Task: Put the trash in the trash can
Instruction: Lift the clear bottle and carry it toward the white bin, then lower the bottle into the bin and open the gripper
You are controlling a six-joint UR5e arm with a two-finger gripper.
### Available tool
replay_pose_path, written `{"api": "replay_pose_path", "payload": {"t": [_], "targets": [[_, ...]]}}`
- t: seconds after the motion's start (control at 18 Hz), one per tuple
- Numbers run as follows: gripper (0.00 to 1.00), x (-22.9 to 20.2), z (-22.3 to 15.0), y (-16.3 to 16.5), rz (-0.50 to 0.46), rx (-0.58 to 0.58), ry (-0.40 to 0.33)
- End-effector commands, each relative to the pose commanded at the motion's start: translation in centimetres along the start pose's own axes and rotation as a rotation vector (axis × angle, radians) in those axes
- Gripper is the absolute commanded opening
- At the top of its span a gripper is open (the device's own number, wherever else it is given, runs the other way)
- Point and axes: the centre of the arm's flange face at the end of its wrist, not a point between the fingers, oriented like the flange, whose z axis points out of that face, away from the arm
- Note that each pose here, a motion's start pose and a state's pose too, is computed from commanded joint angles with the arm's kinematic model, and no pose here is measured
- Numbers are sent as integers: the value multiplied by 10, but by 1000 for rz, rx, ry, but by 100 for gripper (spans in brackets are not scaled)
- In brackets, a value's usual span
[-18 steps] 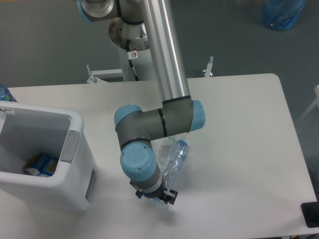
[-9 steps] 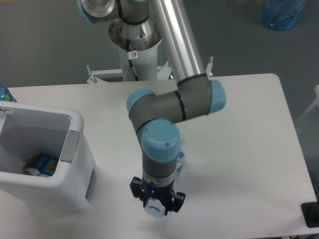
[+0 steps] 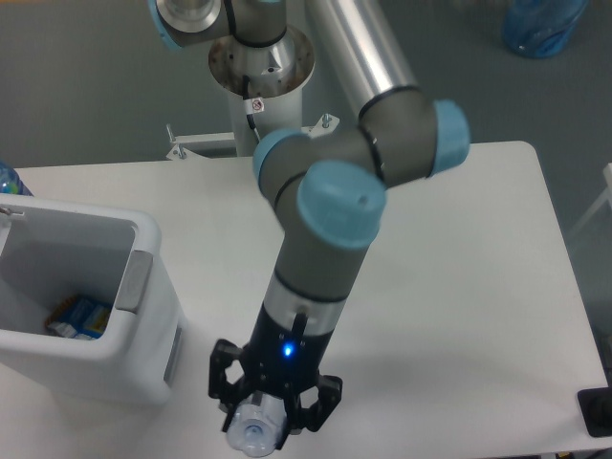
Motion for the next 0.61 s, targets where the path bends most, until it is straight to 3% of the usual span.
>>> {"api": "replay_pose_path", "payload": {"t": [0.22,0.39,0.61], "targets": [[64,29,-43,-20,9,97,92],[64,48,-59,-32,72,180,158],[64,77,-65,-41,122,261,334]]}}
